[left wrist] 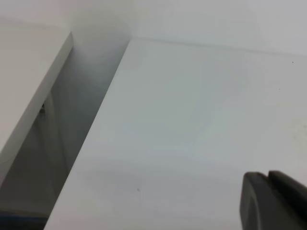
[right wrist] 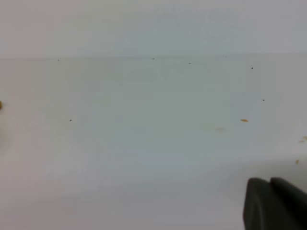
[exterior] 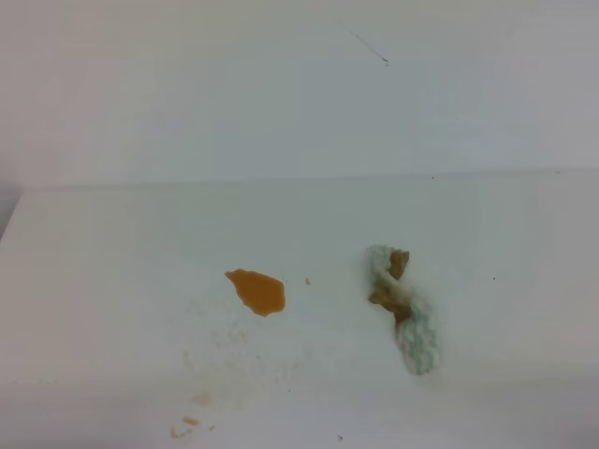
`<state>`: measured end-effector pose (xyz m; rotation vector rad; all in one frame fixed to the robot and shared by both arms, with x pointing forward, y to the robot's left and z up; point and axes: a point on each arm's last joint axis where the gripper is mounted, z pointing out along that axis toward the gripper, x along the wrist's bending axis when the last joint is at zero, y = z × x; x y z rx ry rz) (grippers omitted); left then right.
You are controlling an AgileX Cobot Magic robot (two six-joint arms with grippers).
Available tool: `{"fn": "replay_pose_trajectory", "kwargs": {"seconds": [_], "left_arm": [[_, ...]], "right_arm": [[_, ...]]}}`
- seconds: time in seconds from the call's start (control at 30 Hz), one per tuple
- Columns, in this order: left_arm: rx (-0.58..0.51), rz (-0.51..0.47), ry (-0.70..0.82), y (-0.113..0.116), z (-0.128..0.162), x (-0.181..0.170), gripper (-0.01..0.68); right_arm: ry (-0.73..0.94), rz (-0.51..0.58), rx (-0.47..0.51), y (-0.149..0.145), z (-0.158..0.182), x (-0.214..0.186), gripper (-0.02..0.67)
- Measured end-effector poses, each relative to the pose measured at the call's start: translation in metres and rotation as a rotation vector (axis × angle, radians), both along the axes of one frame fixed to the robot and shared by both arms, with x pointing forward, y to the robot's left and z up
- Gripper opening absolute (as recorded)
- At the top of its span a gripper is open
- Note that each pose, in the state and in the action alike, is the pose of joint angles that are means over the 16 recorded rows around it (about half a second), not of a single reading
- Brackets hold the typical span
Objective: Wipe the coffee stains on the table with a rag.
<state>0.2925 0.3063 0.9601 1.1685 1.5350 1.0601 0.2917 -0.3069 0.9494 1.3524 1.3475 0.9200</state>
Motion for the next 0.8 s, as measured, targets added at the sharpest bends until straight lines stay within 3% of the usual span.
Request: {"fn": "replay_pose_trajectory", "kwargs": {"seconds": [0.8], "left_arm": [[0.0, 0.0, 0.0, 0.0, 0.0, 0.0, -0.003]], "right_arm": [[0.0, 0.0, 0.0, 0.0, 0.0, 0.0, 0.011]]}}
